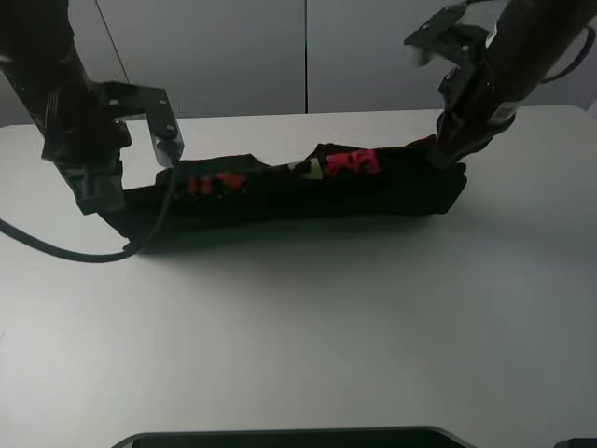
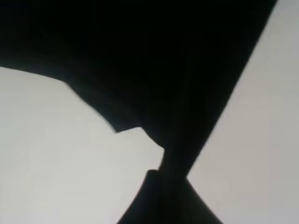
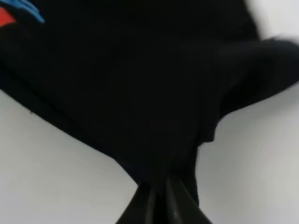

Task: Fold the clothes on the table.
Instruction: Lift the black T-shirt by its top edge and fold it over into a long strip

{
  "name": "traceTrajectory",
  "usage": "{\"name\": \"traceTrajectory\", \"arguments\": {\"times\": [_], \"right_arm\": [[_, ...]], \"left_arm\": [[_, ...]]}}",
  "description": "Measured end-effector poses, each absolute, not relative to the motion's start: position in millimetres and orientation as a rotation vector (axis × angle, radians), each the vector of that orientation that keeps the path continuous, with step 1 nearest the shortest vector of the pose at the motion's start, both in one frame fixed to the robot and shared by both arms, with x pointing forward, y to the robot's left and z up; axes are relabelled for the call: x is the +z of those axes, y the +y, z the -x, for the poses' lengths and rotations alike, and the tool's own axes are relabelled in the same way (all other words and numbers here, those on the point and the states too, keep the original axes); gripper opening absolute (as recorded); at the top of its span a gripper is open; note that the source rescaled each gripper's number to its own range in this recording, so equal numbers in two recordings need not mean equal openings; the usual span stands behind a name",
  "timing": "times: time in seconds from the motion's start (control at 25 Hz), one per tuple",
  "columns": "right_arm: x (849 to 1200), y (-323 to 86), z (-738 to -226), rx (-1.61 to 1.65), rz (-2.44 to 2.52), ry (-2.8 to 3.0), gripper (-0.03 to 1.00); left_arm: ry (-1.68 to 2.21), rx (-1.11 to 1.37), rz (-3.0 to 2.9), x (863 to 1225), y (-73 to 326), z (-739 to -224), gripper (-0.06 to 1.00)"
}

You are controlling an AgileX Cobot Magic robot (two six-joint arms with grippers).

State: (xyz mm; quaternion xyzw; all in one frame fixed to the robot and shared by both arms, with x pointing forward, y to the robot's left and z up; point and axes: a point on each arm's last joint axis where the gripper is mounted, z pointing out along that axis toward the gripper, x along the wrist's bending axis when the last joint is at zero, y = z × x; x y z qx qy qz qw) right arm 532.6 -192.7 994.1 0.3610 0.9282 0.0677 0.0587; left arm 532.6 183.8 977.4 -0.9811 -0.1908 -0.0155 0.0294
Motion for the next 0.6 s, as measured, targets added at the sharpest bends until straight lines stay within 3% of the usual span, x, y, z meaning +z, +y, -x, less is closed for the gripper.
{"name": "traceTrajectory", "arguments": {"times": [0.16,0.28,0.6], "right_arm": [[961,-198,-506,0.132,-1.159,2.926,0.01],[948,-200,-495,0.113,-1.163,2.952,0.01],[947,-196,-516,0.319,-0.986,2.764,0.01]], "left_arm": [[-0.546,0.132,2.997,943,192,-505,0.0],[-0.533,0.105,3.038,932,192,-501,0.0],[-0.482,-0.516,3.154,936,184,-536,0.0]]}}
